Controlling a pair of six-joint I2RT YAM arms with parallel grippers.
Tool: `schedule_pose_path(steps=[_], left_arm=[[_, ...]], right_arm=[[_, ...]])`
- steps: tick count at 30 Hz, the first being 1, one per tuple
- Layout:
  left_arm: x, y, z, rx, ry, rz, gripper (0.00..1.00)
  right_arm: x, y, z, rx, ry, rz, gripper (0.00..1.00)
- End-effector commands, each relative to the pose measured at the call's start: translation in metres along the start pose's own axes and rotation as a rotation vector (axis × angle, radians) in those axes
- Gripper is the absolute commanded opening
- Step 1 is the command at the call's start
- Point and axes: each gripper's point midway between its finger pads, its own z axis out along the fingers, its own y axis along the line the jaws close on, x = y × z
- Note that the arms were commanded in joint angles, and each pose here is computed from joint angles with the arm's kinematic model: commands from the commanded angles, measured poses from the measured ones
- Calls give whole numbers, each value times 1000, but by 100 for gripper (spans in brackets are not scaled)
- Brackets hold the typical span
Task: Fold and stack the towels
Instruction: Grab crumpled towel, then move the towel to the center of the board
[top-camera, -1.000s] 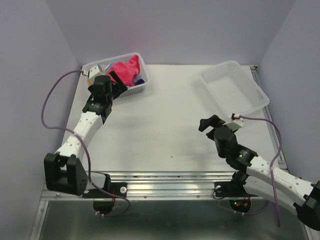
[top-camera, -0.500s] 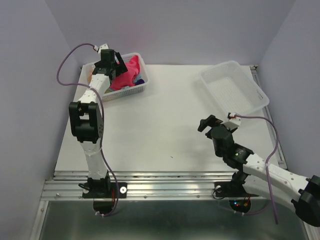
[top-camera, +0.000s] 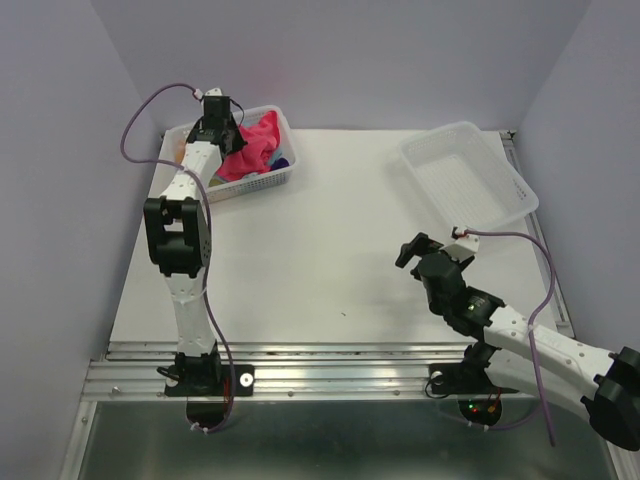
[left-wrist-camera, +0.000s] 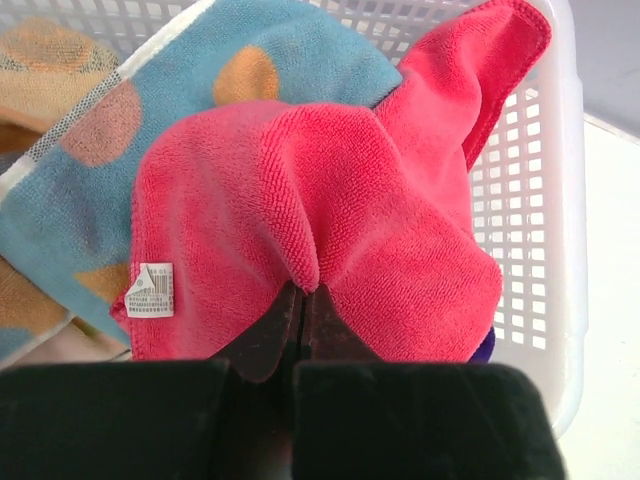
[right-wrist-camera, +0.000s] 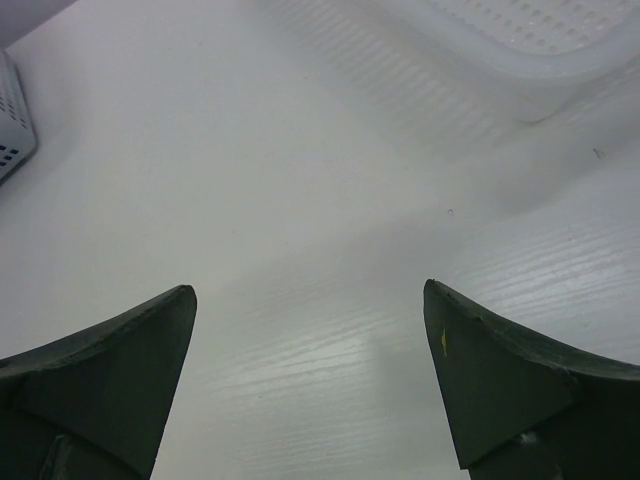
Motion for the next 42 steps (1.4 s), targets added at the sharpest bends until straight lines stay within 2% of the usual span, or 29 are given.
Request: schedule_pose_path(steps=[1, 3, 4, 6, 7, 8, 9, 10, 11, 12, 15, 16, 19, 24, 30, 34, 38, 42], left_arm=[[-58, -20, -60, 99, -135, -12, 0], [-63, -30, -80, 163, -160, -4, 0], [-82, -38, -112, 213, -218, -12, 0], [-80, -51, -140, 314, -232, -5, 0], [-104, -64, -183, 396, -327, -8, 0], [-93, -75, -199, 483, -303, -12, 0], [-98, -90, -223, 569, -341, -1, 0], [-104, -104, -265, 668, -387, 24, 0], [-95, -114, -282, 735, -375, 43, 0], [-93, -138, -327, 857, -410, 78, 0], [-89, -164, -382, 933, -483, 107, 0], [-80, -180, -414, 999, -500, 125, 0], [-66, -204, -472, 1146, -505, 138, 0], [-56, -225, -528, 1299, -497, 132, 0], [-37, -244, -535, 1382, -399, 110, 0], [-31, -262, -565, 1506, -395, 107, 0], [-11, -286, -586, 1610, -319, 134, 0], [9, -291, -604, 1671, -285, 166, 0]], right_arm=[[-16, 10, -3, -17, -35, 50, 100], [-16, 10, -4, -19, -35, 55, 100], [-15, 9, -4, -18, -32, 55, 100], [-16, 10, -5, -25, -30, 61, 100], [-16, 12, -6, -39, -24, 66, 100], [-15, 13, -7, -45, -21, 73, 100], [-15, 14, -8, -55, -14, 75, 100], [-14, 16, -10, -72, -4, 81, 100], [-14, 18, -11, -80, -1, 89, 100], [-14, 19, -12, -90, 6, 94, 100], [-18, 21, -18, -111, 8, 126, 100], [-17, 21, -19, -120, 17, 125, 100], [-23, 24, -26, -159, 16, 158, 100], [-34, 23, -38, -211, -7, 226, 100], [-44, 19, -48, -244, -35, 263, 100], [-47, 18, -48, -250, -51, 272, 100], [-46, 14, -47, -217, -48, 266, 100], [-49, 9, -46, -186, -61, 269, 100]])
